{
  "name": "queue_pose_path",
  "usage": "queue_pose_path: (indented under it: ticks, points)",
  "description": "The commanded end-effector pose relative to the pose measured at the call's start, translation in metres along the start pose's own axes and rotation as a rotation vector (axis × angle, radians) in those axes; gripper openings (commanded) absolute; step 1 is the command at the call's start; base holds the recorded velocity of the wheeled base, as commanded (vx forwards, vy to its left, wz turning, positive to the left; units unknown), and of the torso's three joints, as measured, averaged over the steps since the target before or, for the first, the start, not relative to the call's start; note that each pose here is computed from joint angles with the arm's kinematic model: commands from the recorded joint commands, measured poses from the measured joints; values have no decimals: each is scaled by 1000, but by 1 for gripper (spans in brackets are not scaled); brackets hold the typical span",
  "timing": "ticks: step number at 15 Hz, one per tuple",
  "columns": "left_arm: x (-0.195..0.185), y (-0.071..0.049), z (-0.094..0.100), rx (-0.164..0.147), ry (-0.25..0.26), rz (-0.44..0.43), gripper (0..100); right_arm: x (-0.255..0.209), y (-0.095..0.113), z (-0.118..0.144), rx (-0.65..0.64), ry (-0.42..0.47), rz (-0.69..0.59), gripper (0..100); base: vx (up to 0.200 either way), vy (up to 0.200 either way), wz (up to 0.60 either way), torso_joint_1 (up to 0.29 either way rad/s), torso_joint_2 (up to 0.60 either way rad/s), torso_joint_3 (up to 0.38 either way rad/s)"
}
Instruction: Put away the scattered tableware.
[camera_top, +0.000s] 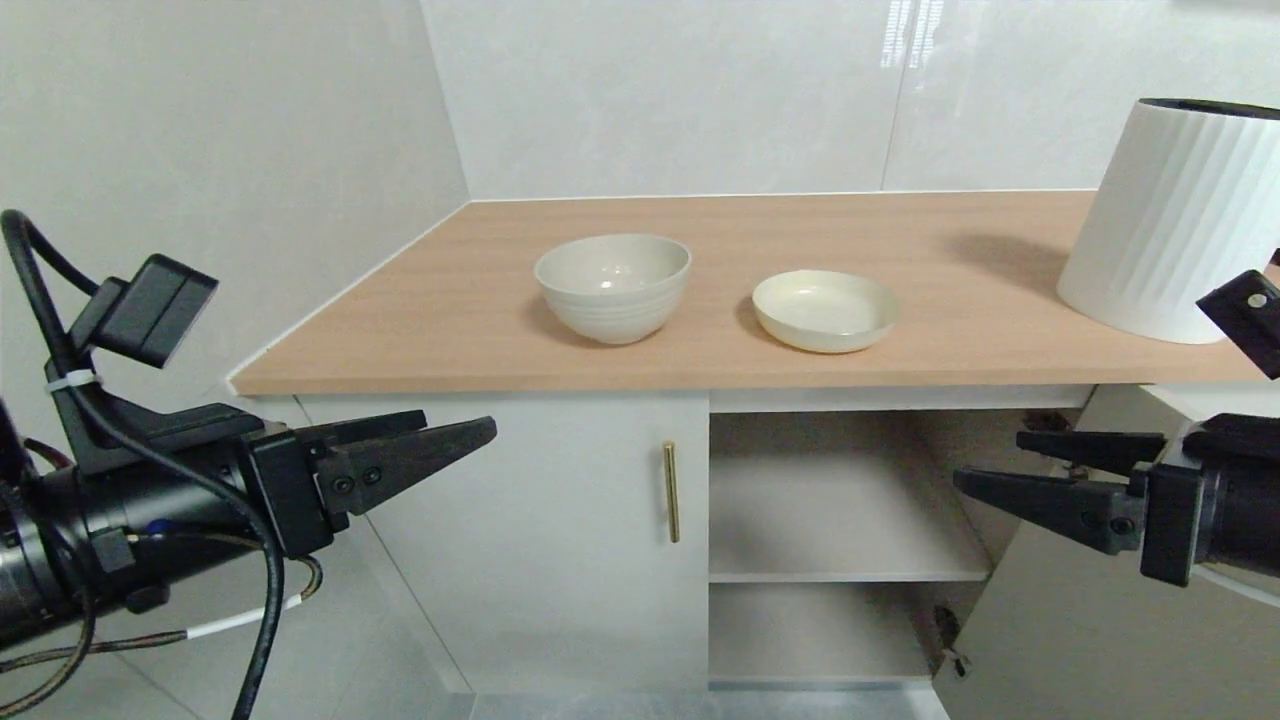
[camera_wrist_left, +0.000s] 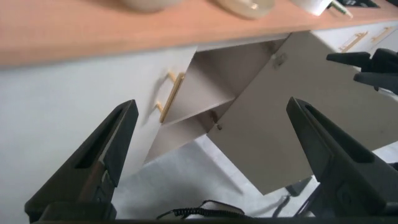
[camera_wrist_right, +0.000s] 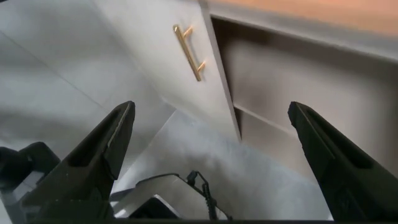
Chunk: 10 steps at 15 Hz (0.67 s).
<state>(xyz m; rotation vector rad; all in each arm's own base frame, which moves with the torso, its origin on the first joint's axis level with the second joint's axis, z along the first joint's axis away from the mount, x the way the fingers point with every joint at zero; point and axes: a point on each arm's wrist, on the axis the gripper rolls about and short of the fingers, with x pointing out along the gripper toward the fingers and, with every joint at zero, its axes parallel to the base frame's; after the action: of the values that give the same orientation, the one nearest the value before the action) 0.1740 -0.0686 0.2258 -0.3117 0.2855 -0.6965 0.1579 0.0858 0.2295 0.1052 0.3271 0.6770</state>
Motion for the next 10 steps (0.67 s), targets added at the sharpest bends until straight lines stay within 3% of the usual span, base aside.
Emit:
queue_pose_path:
  ticks: [1, 3, 4, 6, 8, 10]
  points:
    - [1, -1, 4, 5, -7, -2, 100, 1, 0, 4, -9, -11, -2, 100, 0, 0, 0, 168, -466, -310]
    - [5, -4, 18, 2, -1, 1, 100, 7, 1, 21, -14, -39, -18, 100, 0, 0, 0, 176, -471, -303]
    - [5, -4, 37, -22, 30, 46, 100, 23, -2, 34, -3, -18, -92, 100, 0, 0, 0, 178, -476, -300]
    - [11, 2, 64, -53, 58, 108, 100, 55, -10, 53, 14, 21, -179, 100, 0, 0, 0, 164, -420, -259]
    - [25, 10, 78, -67, 76, 155, 100, 78, -13, 75, 22, 30, -242, 100, 0, 0, 0, 71, -163, -95]
    - [48, 26, 80, -82, 105, 322, 100, 94, -16, 88, 33, 110, -328, 100, 0, 0, 0, 18, -33, -18]
